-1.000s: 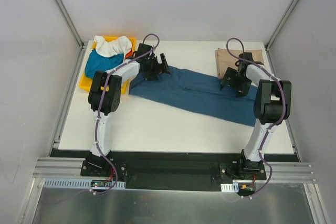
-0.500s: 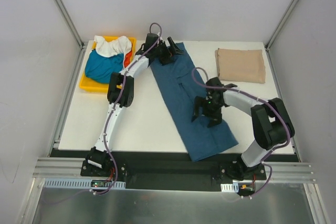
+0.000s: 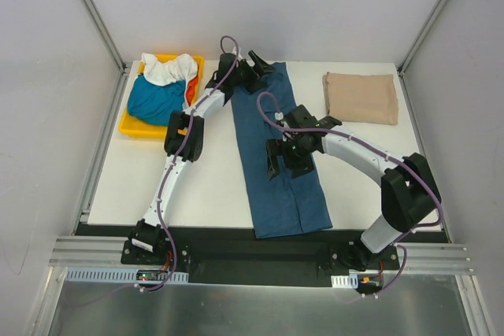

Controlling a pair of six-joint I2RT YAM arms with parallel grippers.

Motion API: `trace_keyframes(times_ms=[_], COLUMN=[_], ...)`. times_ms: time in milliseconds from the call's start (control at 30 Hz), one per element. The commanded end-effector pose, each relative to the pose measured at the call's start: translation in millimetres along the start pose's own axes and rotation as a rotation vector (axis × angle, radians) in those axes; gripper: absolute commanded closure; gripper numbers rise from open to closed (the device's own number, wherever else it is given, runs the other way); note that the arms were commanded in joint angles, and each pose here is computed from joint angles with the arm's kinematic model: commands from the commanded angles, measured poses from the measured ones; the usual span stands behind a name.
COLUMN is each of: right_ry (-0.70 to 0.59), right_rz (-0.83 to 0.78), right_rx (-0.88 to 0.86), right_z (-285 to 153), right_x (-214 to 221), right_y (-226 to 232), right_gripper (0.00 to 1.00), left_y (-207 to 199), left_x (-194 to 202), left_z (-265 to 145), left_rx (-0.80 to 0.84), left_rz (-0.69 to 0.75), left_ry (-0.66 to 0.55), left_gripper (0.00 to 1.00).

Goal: Fold and stack the t-shirts
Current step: Fold the tshirt

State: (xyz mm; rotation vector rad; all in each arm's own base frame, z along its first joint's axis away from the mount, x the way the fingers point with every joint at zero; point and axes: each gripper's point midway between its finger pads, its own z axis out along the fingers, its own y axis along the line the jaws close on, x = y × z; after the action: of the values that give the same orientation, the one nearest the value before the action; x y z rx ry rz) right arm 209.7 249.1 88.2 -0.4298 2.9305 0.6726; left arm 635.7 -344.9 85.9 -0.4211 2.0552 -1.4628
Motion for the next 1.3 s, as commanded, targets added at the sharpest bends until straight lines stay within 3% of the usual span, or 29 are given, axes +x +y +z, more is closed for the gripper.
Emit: trace_keyframes(times_ms=[0, 200, 333, 367, 400, 433, 767, 1067, 1267], right_ry=[-0.098, -0.169, -0.142, -0.136, -0.132, -0.107, 0.044, 0.084, 0.029], right_rz=[-0.067, -0.128, -0.109, -0.102, -0.094, -0.084, 0.011, 0.092, 0.120], right_rx=[0.079, 0.142, 0.208, 0.209, 0.204, 0.206, 0.106, -0.101, -0.113], right_z=[-29, -31, -15, -12, -10, -3, 53, 92, 95], right_x=[-23, -59, -66, -65, -63, -55, -24, -41, -72], right_y=[-5, -8, -24, -27, -28, -33, -37, 17, 31], right_gripper=[0.04, 0.04, 0.04, 0.04, 0.04, 0.04, 0.04, 0.04, 0.04], left_y=[-84, -192, -219, -195, -214, -208, -101, -61, -48], left_x=[-11, -17, -3, 8, 11, 14, 69, 75, 84], left_z=[-14, -81, -133, -139, -160, -167, -260, -334, -362], left_rx=[0.199, 0.250, 0.199, 0.141, 0.147, 0.118, -0.244, -0.449, -0.510], left_rz=[0.076, 0.317, 0.446, 0.454, 0.485, 0.501, 0.396, 0.368, 0.345], left_ry=[-0.010, -0.030, -0.047, -0.021, -0.037, -0.042, -0.060, -0.182, -0.185], left_gripper=[0.01, 0.01, 0.01, 0.01, 0.01, 0.01, 0.01, 0.01, 0.01])
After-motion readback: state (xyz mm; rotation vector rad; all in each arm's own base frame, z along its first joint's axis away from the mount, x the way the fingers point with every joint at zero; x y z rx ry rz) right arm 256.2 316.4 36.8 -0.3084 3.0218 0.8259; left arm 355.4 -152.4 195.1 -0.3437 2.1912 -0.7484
